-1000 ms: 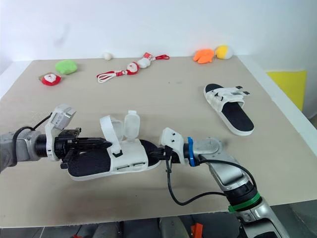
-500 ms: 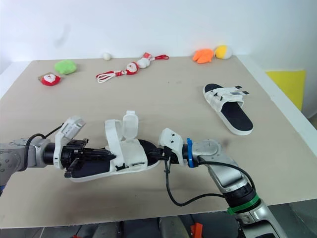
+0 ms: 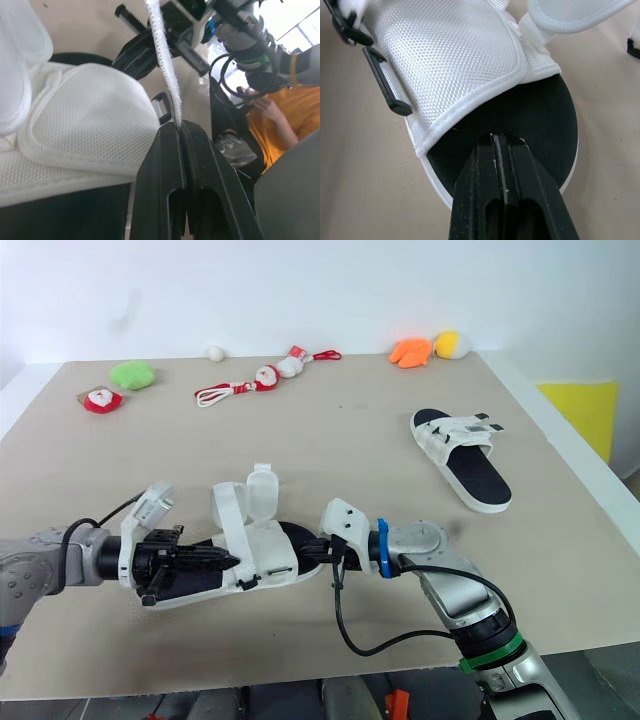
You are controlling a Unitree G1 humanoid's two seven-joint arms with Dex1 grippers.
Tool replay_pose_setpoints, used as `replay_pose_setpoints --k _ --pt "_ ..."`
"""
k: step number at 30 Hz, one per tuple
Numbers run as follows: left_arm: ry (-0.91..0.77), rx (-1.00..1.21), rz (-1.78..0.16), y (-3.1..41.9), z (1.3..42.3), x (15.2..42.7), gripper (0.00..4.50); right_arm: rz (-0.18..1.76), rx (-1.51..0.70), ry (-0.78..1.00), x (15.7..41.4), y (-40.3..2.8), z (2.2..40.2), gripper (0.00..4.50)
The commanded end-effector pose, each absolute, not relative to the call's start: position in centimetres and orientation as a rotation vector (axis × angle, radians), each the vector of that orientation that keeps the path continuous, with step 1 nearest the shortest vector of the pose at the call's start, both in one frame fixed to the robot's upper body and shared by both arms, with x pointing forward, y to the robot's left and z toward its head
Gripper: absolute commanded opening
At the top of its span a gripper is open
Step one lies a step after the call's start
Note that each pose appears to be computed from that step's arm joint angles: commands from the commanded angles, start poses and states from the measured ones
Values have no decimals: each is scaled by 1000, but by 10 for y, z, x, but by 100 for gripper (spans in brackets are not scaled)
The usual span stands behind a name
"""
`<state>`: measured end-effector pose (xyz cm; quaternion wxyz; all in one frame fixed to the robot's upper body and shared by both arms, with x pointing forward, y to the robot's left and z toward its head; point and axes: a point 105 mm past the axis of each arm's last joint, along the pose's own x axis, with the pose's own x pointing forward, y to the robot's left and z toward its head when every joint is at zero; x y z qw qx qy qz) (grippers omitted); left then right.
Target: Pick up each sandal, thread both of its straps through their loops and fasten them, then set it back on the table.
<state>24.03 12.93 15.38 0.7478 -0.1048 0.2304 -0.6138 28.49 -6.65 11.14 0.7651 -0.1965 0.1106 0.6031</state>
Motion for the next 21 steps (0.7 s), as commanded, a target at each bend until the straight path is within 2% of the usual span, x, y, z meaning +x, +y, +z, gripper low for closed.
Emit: replay_pose_setpoints --k 1,10,20,21 --pt "459 -173 -1345 128 156 241 5 1328 -425 312 280 -65 95 0" --pt "480 -129 -1407 126 151 225 5 1326 -420 313 280 -64 96 0" --pt "509 -75 -1404 124 141 219 5 1328 -420 311 281 -64 96 0" --pt "506 -77 -1401 124 142 220 45 1327 -421 312 281 -64 96 0"
